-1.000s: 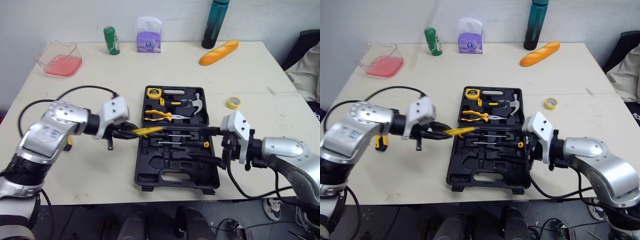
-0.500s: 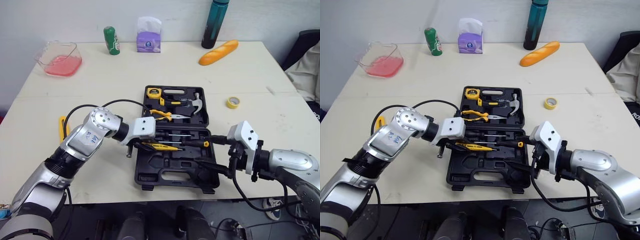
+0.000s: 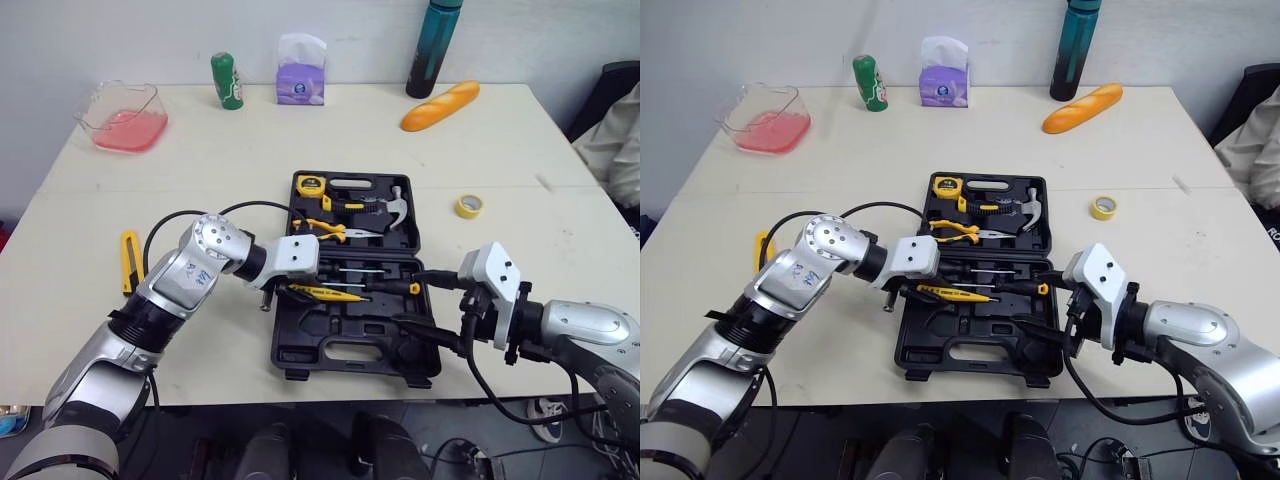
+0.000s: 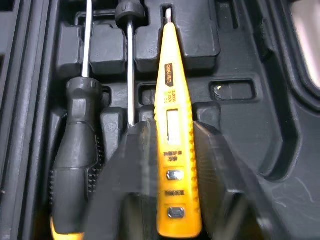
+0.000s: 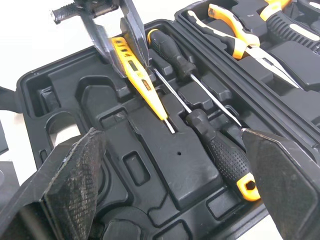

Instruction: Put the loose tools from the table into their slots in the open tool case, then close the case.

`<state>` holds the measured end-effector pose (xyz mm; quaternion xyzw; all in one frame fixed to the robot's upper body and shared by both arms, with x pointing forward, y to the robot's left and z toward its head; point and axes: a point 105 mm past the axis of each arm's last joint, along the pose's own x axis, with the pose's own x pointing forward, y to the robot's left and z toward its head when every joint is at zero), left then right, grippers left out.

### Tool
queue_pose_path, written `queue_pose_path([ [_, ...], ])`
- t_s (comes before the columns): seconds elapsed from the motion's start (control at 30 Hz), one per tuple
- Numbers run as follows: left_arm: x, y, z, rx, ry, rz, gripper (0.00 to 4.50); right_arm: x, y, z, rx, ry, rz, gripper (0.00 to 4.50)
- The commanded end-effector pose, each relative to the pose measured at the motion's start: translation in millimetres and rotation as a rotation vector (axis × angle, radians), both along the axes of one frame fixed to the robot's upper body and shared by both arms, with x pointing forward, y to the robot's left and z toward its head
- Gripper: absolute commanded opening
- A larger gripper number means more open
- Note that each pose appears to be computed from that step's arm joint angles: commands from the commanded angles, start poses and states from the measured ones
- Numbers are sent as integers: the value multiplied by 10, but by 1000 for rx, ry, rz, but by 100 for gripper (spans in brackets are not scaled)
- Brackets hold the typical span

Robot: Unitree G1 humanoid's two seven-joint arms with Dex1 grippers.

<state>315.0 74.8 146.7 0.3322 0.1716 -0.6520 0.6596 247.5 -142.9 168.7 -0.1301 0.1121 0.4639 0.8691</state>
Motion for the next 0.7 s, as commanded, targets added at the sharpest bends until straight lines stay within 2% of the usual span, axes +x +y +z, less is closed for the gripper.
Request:
queue_pose_path([
  [0.03,-63,18,234,-63,2,-21,330,-36,13,70,-3,-29,18,450],
  [0.07,-79,64,247,-66,22,-20,377,-40,17,66,-3,-27,21,450],
  [0.17,-53,204,263,-79,10,-19,377,-33,13,58,-10,-34,23,450],
  [0.27,-24,138,341,-227,-13,-44,377,-11,9,63,-12,-42,23,450],
  [0.33,23,67,395,-363,13,-18,321,7,18,76,-11,-51,25,450],
  [0.4,54,28,401,-455,52,3,247,21,32,91,-6,-59,30,450],
  [0.47,66,23,337,-460,49,1,165,27,40,102,-3,-62,36,450],
  [0.57,30,31,230,-411,48,-36,16,36,37,107,-4,-62,43,450],
  [0.7,25,-8,157,-397,63,-35,7,55,43,120,-1,-68,42,450],
])
